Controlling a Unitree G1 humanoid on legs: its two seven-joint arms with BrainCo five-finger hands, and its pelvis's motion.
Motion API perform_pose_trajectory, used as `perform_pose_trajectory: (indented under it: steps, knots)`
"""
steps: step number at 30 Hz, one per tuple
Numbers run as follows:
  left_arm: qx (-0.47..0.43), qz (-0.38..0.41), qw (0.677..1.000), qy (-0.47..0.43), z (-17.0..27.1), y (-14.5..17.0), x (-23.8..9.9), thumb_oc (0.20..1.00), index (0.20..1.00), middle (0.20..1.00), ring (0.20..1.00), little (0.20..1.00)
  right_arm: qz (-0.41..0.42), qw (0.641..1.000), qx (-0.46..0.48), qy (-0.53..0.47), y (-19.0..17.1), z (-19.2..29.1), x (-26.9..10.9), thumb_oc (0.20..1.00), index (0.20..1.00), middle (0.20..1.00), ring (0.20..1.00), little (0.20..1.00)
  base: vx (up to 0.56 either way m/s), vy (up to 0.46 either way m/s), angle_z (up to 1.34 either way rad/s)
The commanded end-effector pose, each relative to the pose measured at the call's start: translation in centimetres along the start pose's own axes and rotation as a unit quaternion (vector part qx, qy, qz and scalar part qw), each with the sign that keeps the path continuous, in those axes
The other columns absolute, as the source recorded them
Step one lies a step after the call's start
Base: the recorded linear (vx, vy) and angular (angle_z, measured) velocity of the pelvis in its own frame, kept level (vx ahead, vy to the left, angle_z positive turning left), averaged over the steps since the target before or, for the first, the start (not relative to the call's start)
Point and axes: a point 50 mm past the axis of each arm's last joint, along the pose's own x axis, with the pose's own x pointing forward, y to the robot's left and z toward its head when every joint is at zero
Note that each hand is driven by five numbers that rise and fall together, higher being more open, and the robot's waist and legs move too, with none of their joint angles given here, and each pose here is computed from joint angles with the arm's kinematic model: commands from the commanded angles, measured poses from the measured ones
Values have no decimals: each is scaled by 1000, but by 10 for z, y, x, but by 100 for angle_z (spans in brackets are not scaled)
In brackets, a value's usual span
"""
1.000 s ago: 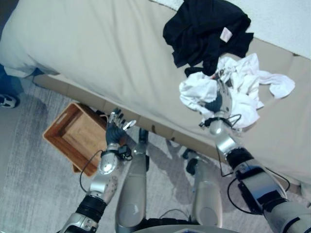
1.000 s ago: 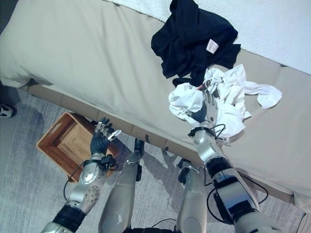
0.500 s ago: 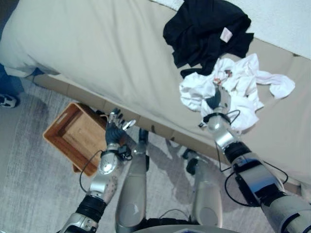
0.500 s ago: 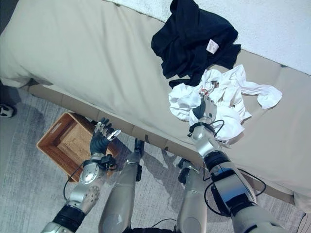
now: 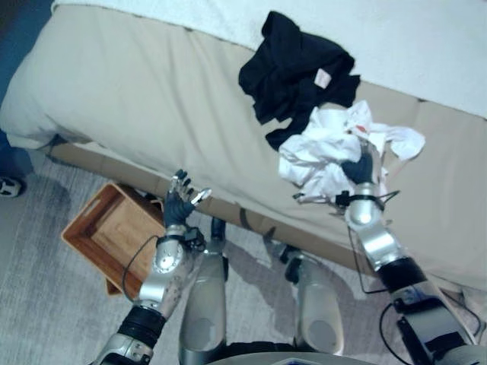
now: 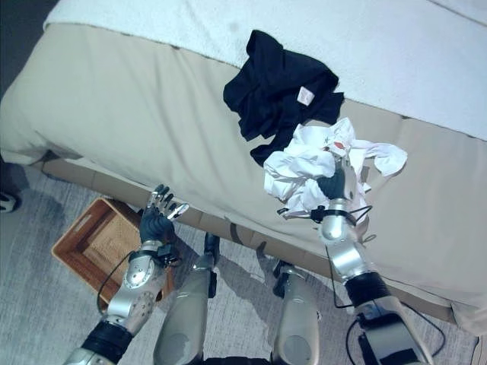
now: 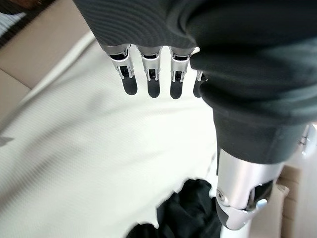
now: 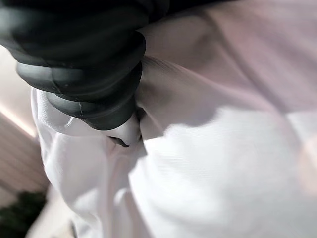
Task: Pick up clothes into the bucket
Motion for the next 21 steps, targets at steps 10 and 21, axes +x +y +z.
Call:
perform_pose_trajectory:
  steps: [10,21]
  knots:
    - [15,-30,999,23,-9,21,-12,1000,1000,1000,1000,1000,-6,945,288,-155,-68,63,18,200,200,200,200,200,79,-25,-9]
    - [47,-40,993,102,-40,29,-33,1000,1000,1000,1000,1000,37,905,315,-285,-106,129,33,200,200,200,200,200,67,-18,-4]
